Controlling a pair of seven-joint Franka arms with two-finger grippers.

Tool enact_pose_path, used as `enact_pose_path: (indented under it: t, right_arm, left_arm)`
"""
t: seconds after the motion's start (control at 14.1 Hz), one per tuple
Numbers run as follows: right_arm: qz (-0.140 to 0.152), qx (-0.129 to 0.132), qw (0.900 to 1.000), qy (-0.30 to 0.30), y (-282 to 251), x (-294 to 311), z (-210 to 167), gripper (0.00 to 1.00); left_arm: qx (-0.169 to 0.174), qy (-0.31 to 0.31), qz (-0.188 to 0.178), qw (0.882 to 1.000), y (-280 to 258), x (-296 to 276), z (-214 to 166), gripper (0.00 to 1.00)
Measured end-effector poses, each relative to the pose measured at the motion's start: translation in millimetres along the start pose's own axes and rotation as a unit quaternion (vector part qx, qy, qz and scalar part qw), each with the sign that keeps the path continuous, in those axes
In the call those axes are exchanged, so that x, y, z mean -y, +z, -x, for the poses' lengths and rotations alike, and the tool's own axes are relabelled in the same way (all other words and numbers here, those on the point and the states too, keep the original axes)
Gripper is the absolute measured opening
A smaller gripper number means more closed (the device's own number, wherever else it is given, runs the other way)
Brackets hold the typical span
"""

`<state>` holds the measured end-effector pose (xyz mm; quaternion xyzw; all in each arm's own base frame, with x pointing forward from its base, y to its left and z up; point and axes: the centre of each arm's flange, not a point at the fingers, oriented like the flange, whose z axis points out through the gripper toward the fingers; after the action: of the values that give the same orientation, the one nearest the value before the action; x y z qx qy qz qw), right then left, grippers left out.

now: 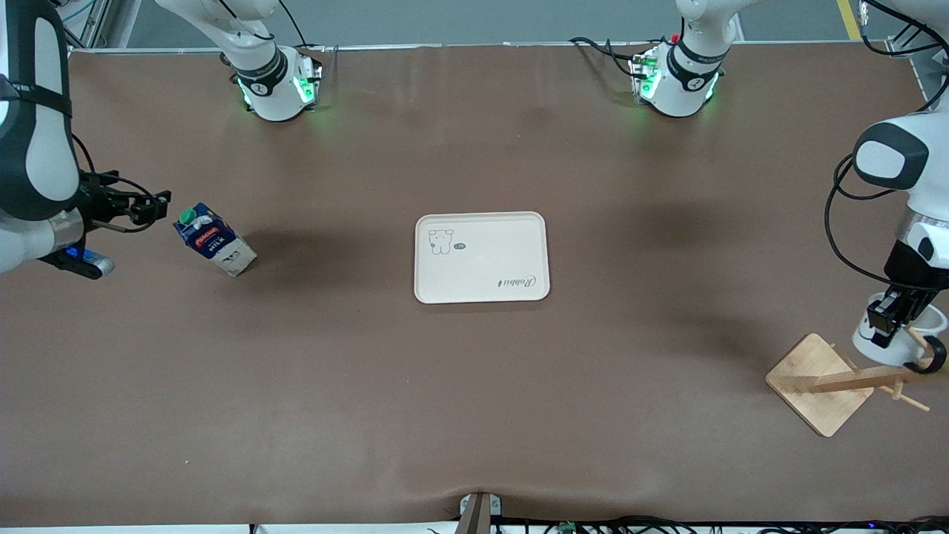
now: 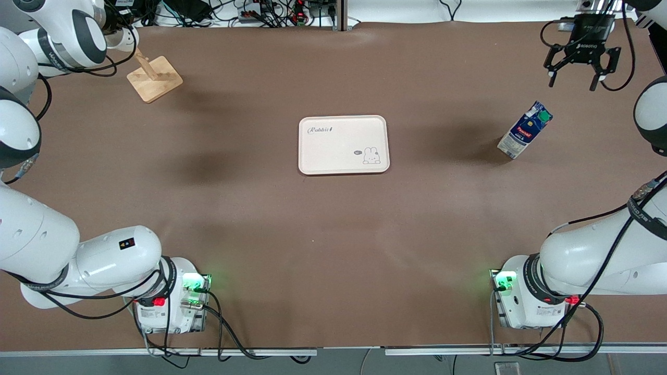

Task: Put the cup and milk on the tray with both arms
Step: 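Reach the right gripper to the milk carton while the left gripper grasps the mug, then lift the mug off the stand with the left gripper toward the tray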

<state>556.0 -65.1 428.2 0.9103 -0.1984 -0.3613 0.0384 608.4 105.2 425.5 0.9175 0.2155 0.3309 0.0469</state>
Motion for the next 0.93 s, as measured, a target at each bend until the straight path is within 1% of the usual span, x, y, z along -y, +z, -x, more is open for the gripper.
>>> enact_pose_path:
  t: [0.21,0.36,0.5,0.57,0.71,0.93]
  right_arm:
    - [-0.006,-0.001,1.0,0.008,30.6,-4.2,-18.4,1.0]
    - [-0.011,-0.008,1.0,0.012,40.9,-7.6,-22.2,1.0]
    - [-0.022,-0.035,0.999,0.015,45.3,-9.7,-20.1,1.0]
    - [-0.034,-0.044,0.998,0.016,48.4,-10.3,-17.4,1.0]
    - [-0.063,-0.046,0.997,0.018,53.4,-8.9,-10.8,1.0]
    - [-0.075,-0.049,0.996,0.021,53.8,-9.8,-8.0,1.0]
  left_arm:
    - [0.0,0.002,0.003,1.0,-0.4,-4.1,0.3,0.05]
    - [0.0,0.004,0.005,1.0,-1.6,-7.4,0.8,0.05]
    - [0.002,0.007,0.007,1.0,-5.1,-12.4,2.9,0.05]
    - [0.006,0.009,0.006,1.0,-8.9,-14.3,4.8,0.05]
    - [0.026,0.016,0.0,1.0,-22.3,-20.3,7.9,0.05]
    - [0.059,0.034,-0.004,0.998,-50.4,-43.0,11.6,0.05]
